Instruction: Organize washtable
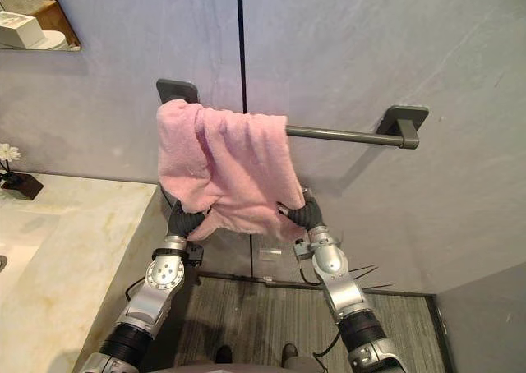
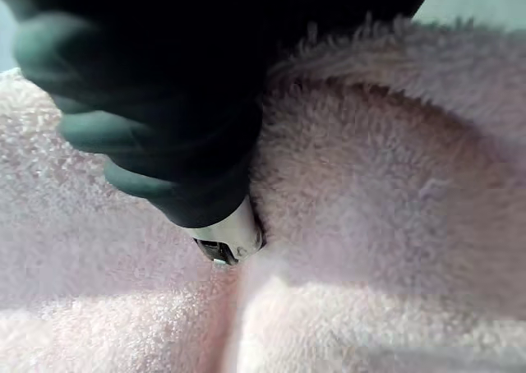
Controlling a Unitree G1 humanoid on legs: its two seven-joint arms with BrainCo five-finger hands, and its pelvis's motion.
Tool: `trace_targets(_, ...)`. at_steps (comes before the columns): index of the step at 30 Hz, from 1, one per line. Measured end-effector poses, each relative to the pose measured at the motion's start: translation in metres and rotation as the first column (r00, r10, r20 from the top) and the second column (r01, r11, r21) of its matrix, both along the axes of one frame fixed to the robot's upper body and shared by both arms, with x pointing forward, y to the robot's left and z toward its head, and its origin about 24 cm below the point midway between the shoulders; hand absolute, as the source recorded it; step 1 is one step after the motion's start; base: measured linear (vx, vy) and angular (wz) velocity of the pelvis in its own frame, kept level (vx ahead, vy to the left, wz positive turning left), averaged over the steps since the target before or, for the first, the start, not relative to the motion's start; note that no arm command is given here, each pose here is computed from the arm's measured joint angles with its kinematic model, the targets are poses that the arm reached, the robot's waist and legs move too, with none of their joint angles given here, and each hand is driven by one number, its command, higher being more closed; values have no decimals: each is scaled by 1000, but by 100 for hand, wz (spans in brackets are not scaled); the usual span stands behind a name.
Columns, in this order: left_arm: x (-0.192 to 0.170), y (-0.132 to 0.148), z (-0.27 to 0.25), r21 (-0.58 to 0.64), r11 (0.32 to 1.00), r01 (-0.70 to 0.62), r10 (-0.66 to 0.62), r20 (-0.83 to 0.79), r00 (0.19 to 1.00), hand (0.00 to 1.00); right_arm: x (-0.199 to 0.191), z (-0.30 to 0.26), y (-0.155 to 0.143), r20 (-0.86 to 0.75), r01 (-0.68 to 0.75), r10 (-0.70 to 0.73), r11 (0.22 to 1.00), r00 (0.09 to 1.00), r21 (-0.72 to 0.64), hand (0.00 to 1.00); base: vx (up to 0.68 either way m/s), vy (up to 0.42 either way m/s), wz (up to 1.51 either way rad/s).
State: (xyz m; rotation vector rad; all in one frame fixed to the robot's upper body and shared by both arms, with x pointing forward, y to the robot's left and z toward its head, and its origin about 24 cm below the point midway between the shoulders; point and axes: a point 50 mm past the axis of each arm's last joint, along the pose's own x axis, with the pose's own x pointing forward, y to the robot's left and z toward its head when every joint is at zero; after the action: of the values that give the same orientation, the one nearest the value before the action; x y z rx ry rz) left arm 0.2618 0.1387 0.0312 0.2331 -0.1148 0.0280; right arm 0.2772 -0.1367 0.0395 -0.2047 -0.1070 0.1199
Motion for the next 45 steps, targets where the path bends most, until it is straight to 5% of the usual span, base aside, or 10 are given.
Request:
trace_targets(18, -7, -28, -3, -82, 989, 122, -124, -18, 992, 100, -25, -13, -26, -38, 193, -189, 973, 981, 129, 100, -23, -10, -6)
trace_targets(35, -21, -18, -51, -122, 992, 25, -52, -223, 973, 100, -18, -41, -8, -156, 211, -184, 959, 971, 186, 100, -35, -14, -1)
trace_targets(36, -21, -17, -52, -129, 991, 18, -48, -231, 972, 100, -17, -41, -6, -161, 210, -181, 959, 970, 191, 0, -4, -14, 5)
trace_targets(37, -22, -17, -53, -129, 992, 14, -44, -234, 971, 0, -18, -44, -6, -172, 212, -180, 959, 969, 190, 0, 4, -15, 5)
trace_targets(45, -22, -2, -56, -152, 986, -63, 24, -251, 968, 0, -18, -49, -14, -196, 256, -219, 948, 956, 191, 0, 2, -3, 0)
